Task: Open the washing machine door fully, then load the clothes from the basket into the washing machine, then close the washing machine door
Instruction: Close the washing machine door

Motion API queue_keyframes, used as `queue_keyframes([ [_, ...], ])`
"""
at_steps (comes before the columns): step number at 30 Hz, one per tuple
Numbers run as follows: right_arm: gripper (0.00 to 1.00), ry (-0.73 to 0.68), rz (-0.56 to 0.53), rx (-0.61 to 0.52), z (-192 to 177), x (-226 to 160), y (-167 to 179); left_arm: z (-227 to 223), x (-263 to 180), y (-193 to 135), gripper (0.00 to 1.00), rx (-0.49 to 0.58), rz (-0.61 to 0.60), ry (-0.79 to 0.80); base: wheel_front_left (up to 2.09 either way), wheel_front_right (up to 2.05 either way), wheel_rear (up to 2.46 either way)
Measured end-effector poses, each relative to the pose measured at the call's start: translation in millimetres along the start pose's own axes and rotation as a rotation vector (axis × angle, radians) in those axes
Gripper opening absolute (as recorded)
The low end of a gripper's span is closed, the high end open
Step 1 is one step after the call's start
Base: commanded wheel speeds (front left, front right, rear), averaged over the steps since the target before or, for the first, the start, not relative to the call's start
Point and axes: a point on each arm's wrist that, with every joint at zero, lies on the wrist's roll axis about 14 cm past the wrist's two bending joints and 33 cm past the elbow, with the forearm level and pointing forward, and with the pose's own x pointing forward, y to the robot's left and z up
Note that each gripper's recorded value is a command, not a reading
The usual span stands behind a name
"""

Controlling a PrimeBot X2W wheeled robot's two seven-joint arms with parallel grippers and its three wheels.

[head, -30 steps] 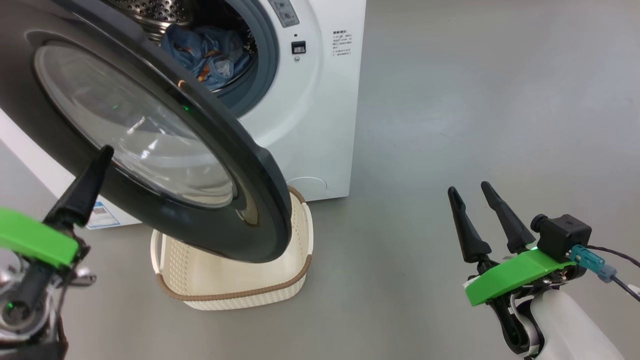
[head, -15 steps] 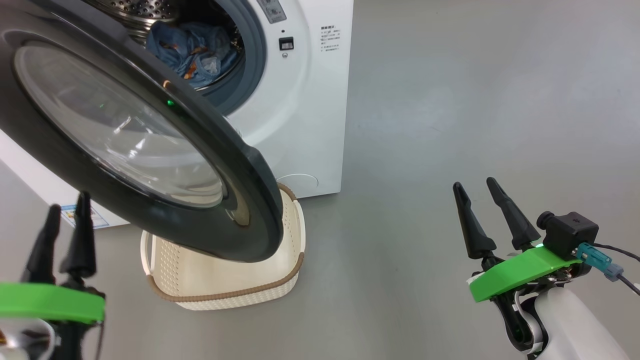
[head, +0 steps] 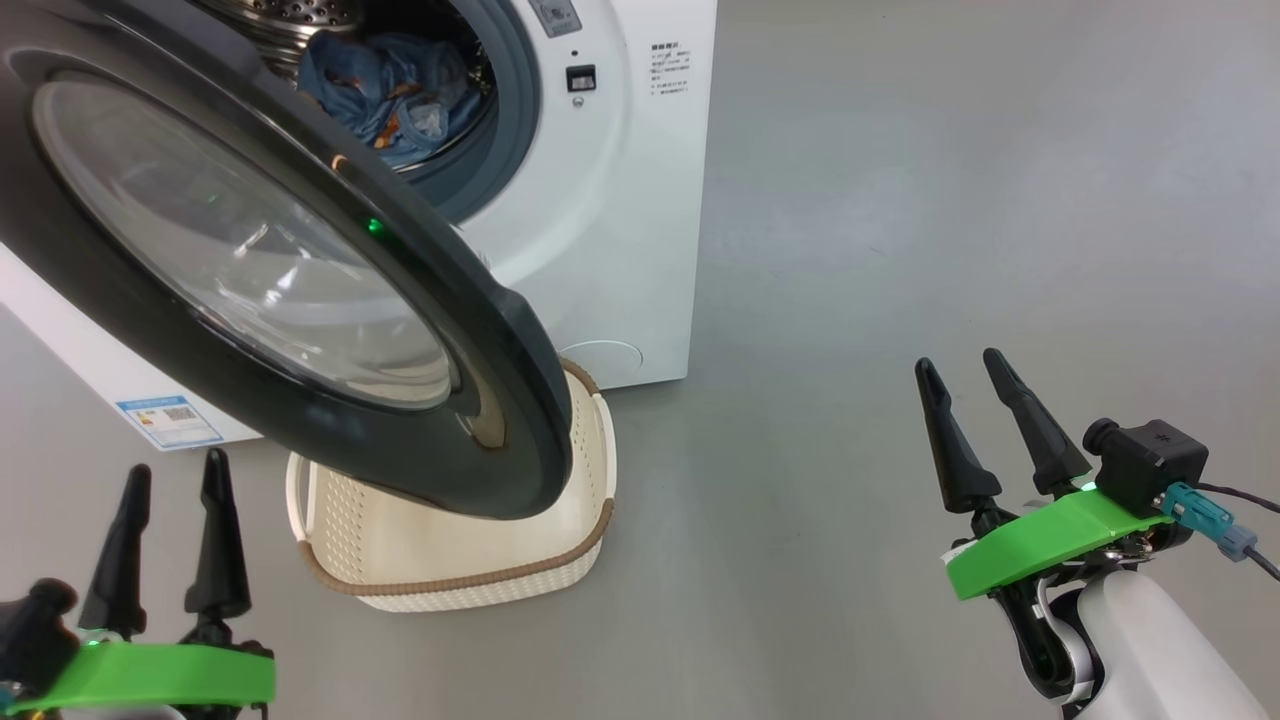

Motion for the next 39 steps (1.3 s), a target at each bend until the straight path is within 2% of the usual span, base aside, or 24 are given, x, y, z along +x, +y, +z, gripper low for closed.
queue_keyframes([
  [12,1.0,-0.003,0.004,-0.002,1.5,0.3,1.0,-13.7,-9.8,-0.2,1.0,0.036,0.02,0.018,0.0,0.0,0.0],
  [39,1.0,-0.003,0.017,-0.019,4.1,-0.8,2.2,-14.0,-16.7,-6.1,1.0,0.012,0.037,0.0,0.0,0.0,0.0],
])
